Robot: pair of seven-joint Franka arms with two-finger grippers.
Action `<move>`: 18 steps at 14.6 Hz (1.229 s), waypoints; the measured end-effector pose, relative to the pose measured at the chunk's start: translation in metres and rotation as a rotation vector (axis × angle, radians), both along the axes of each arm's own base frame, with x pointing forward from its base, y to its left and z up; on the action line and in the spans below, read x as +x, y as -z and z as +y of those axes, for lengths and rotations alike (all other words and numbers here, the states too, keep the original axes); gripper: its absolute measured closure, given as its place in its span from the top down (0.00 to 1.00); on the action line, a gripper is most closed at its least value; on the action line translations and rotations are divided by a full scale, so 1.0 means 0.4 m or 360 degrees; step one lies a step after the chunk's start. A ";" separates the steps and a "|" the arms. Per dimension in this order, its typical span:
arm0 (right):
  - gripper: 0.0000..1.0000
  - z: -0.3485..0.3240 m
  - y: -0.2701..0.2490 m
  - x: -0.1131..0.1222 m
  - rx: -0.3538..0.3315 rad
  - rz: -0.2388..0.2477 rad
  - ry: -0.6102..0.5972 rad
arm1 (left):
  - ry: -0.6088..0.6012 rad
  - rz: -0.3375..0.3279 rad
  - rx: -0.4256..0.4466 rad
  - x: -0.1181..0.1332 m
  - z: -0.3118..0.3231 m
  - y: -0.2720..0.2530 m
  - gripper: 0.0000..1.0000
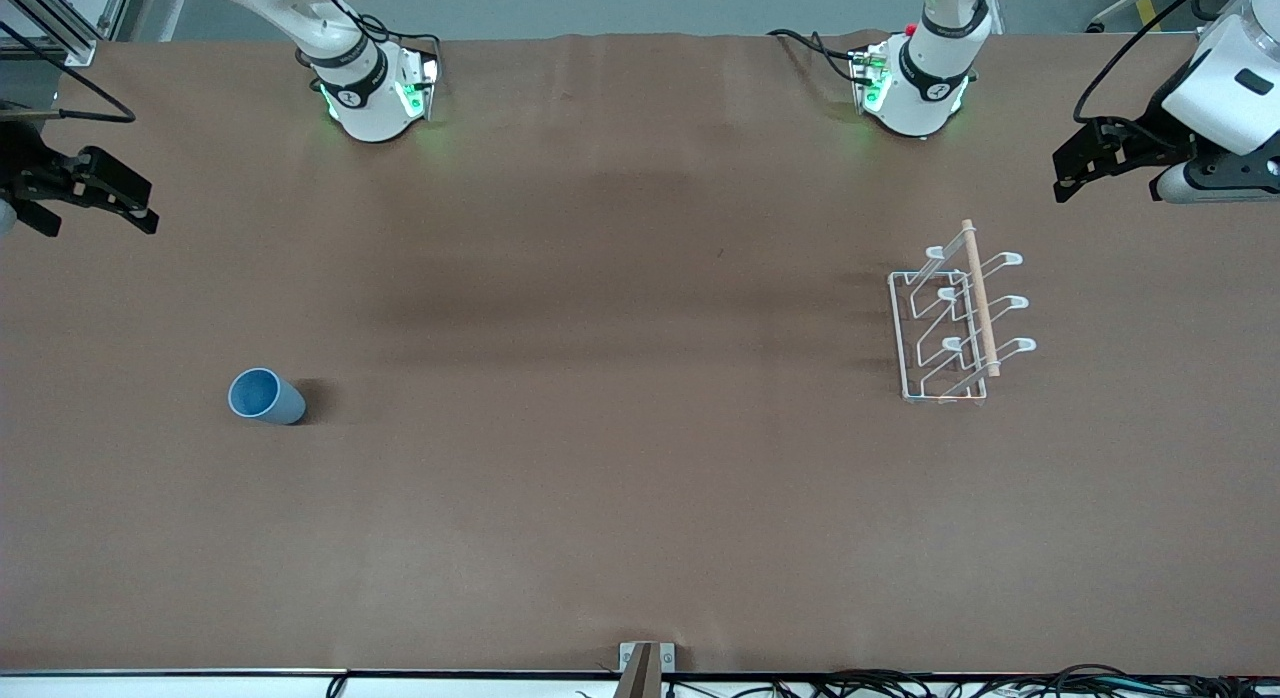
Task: Hang cup on cup holder
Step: 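Reach the right gripper down toward the light blue cup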
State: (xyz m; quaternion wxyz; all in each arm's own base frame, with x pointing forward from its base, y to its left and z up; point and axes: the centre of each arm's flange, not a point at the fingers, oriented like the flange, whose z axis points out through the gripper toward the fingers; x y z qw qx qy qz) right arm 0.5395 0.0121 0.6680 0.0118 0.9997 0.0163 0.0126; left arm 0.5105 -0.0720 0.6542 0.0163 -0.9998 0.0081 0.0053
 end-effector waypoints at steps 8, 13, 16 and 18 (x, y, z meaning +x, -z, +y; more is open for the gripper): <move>1.00 -0.005 -0.001 0.001 0.0000 -0.0005 0.0003 | -0.0002 -0.0003 0.0000 0.000 0.001 -0.002 1.00; 1.00 -0.054 0.061 0.041 0.0000 -0.0028 0.0048 | -0.0001 -0.0005 -0.0001 0.002 0.004 -0.004 1.00; 1.00 -0.131 0.202 0.095 -0.0005 -0.0054 0.0059 | 0.0000 0.0001 -0.0001 0.004 0.004 0.000 1.00; 1.00 -0.170 0.319 0.130 -0.0006 -0.0039 0.0079 | 0.0001 0.0008 -0.0002 0.008 0.004 0.006 1.00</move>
